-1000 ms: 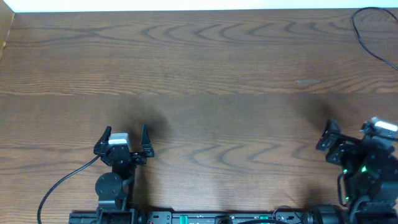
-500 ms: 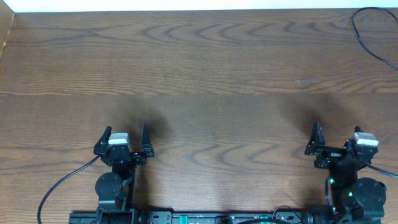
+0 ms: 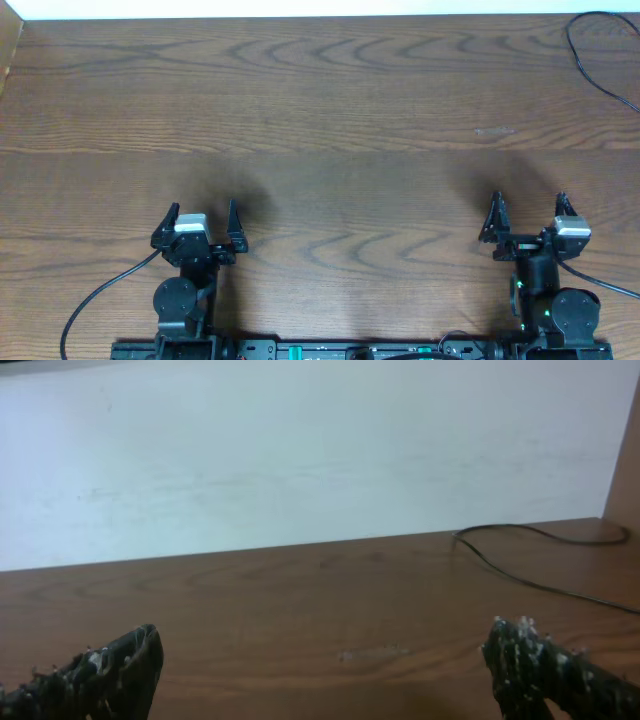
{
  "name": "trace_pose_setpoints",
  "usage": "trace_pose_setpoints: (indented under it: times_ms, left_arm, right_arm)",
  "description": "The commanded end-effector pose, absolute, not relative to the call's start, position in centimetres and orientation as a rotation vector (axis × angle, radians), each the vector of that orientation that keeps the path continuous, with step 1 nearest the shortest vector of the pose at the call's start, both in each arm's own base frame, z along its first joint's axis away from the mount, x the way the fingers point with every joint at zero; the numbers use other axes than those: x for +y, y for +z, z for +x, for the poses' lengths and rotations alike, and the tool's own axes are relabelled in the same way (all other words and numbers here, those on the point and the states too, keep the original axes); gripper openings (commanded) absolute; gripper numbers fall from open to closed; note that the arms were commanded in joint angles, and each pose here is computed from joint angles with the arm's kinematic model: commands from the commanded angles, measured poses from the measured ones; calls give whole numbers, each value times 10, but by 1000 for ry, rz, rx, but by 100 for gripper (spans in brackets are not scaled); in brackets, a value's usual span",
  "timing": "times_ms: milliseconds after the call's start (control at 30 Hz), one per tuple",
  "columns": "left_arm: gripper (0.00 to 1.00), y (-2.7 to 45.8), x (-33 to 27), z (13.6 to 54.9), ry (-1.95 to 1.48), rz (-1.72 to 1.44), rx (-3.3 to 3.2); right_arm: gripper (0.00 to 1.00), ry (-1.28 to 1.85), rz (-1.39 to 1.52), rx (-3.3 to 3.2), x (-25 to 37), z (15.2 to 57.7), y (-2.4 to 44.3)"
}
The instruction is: Untangle cables
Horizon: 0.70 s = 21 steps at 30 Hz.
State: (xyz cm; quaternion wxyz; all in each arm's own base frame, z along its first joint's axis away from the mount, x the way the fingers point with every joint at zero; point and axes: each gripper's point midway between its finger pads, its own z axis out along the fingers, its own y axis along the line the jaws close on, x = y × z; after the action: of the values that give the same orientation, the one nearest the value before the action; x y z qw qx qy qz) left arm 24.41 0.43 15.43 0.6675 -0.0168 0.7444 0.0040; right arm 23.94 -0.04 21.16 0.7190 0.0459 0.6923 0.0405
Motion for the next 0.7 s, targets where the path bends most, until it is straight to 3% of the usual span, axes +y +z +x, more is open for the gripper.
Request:
trace_pose_setpoints:
  times_ms: [0,667]
  left_arm:
    - [98,137,6,244,20,-43,1725]
    - [98,137,6,244,20,-43,1725]
  right_arm:
    - [99,88,78,1520,2,239,212]
    - [99,17,55,1556,-7,240,201]
